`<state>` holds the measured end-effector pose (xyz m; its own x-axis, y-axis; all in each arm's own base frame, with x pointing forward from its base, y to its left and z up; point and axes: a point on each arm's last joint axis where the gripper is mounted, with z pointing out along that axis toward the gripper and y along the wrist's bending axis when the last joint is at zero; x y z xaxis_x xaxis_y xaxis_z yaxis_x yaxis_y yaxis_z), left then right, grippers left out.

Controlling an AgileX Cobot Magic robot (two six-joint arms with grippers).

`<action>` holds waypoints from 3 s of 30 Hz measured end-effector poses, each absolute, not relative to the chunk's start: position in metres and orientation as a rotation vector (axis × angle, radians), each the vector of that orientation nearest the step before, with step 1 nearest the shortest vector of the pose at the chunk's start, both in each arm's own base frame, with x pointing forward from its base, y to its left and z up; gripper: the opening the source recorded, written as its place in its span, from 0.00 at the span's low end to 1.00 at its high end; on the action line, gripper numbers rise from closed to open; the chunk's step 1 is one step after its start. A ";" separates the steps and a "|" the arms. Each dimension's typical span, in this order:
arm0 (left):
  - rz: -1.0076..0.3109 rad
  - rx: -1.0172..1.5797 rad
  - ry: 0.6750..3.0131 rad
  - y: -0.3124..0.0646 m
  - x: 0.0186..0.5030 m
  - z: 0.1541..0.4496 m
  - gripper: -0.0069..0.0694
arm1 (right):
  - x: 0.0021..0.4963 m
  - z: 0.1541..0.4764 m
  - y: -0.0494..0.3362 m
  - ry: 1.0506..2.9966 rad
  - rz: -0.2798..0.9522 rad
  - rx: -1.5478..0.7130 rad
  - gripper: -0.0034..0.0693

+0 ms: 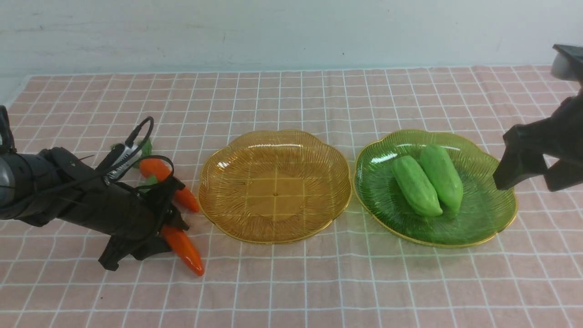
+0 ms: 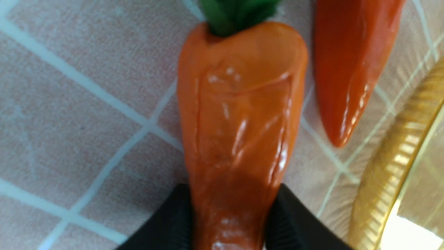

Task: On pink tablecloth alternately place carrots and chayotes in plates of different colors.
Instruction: 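Pick up the carrot and put it on the nearest plate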

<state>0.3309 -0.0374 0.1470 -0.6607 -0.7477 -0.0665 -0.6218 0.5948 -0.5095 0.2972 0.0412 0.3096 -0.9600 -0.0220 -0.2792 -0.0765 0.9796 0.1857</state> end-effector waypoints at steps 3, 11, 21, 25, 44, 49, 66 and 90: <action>-0.640 -1.000 2.599 -0.037 0.327 0.153 0.36 | 0.297 0.310 0.041 2.847 0.282 -0.077 0.79; -0.641 -0.657 2.660 -0.030 0.322 0.214 0.32 | 0.297 0.310 0.041 2.846 0.282 -0.084 0.79; -0.721 -0.293 2.714 -0.096 0.359 0.255 0.36 | 0.297 0.310 0.045 2.840 0.334 -0.094 0.79; -0.746 -0.330 2.726 -0.113 0.384 0.243 0.42 | 0.297 0.310 0.045 2.838 0.332 -0.114 0.79; -0.474 -0.827 2.670 -0.015 0.436 0.220 0.65 | 0.297 0.310 0.044 2.835 0.315 -0.150 0.79; -0.450 -0.966 2.654 -0.011 0.444 0.196 0.64 | 0.297 0.310 0.044 2.835 0.315 -0.151 0.79; -0.429 -0.566 2.749 -0.025 0.457 0.232 0.34 | 0.297 0.310 0.044 2.835 0.315 -0.154 0.79; -0.465 0.157 2.809 -0.203 0.435 0.221 0.70 | 0.154 0.366 0.034 2.516 0.309 -0.234 0.03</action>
